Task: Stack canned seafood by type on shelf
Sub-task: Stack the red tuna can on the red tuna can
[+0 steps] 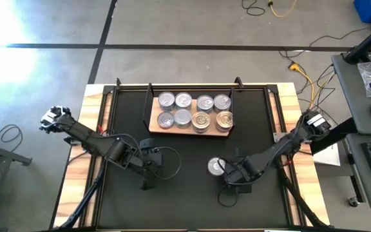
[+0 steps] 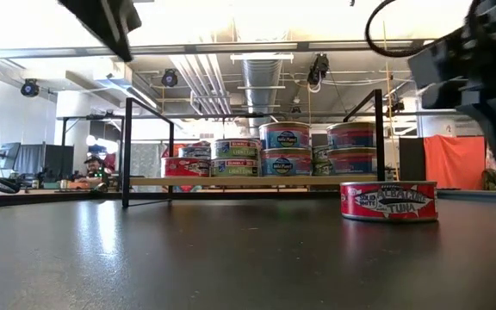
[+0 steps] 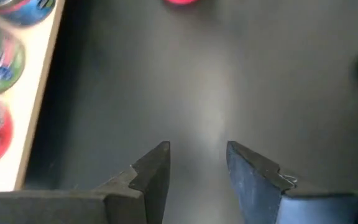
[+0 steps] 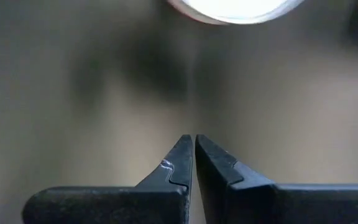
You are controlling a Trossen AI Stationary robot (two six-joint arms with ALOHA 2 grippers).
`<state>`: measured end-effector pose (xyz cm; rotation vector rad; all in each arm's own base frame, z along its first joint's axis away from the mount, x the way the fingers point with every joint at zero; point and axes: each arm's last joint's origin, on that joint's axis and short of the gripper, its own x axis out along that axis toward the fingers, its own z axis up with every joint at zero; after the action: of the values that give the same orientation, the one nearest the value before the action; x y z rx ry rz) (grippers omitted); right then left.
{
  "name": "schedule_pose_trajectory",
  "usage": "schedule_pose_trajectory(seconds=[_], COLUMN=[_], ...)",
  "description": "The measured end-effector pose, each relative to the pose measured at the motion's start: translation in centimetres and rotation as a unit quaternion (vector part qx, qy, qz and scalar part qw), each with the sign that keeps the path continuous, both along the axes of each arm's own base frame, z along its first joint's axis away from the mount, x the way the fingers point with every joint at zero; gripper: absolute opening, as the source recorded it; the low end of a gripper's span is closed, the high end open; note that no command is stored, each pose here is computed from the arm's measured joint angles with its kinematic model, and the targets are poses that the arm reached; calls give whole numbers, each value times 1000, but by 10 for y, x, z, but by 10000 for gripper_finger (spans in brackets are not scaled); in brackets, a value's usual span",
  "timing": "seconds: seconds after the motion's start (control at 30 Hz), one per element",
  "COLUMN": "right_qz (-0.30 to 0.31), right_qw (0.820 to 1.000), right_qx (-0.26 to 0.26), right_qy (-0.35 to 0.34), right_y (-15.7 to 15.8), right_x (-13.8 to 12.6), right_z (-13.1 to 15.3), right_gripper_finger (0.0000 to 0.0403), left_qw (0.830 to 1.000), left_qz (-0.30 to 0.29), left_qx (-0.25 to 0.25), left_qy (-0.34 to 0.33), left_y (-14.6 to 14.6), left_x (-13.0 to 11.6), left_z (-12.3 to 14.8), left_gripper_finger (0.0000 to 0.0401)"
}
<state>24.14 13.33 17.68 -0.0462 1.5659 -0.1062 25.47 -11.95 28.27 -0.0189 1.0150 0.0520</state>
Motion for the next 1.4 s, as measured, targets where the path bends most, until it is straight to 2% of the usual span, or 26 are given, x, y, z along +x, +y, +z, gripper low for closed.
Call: schedule_pose_trajectory(seconds=[0.13,0.23,0.37,0.5,0.63,0.7,0.83,1.0,1.2,1.4], right_qz=[13,13,17,26,13,8,18,30,41,52], right_qw=[999,999,998,997,991,987,985,995,998,998], right_qx=[17,21,24,32,62,81,81,33,10,10], right_qy=[-29,-37,-46,-70,-121,-141,-149,-90,-42,-43], right_y=[7,6,-2,-8,-8,-4,1,2,3,3], right_x=[-2,0,9,21,41,53,63,49,34,34], right_z=[-8,-12,-7,-3,-10,-5,14,19,8,9], right_gripper_finger=[13,13,13,13,13,13,13,13,13,13], left_qw=[997,993,993,994,997,998,997,992,989,989], left_qz=[56,98,114,102,49,41,58,104,121,123], left_qx=[26,9,-22,-15,15,16,-9,-44,-71,-70], left_qy=[42,57,19,-47,-58,-54,-48,-54,-52,-38], left_y=[8,5,-11,-22,-26,-27,-30,-30,-31,-30], left_x=[-18,-34,-44,-37,-25,-23,-23,-23,-22,-24], left_z=[-20,-39,-50,-53,-62,-64,-66,-66,-64,-66], left_gripper_finger=[142,142,141,141,141,141,142,145,181,256])
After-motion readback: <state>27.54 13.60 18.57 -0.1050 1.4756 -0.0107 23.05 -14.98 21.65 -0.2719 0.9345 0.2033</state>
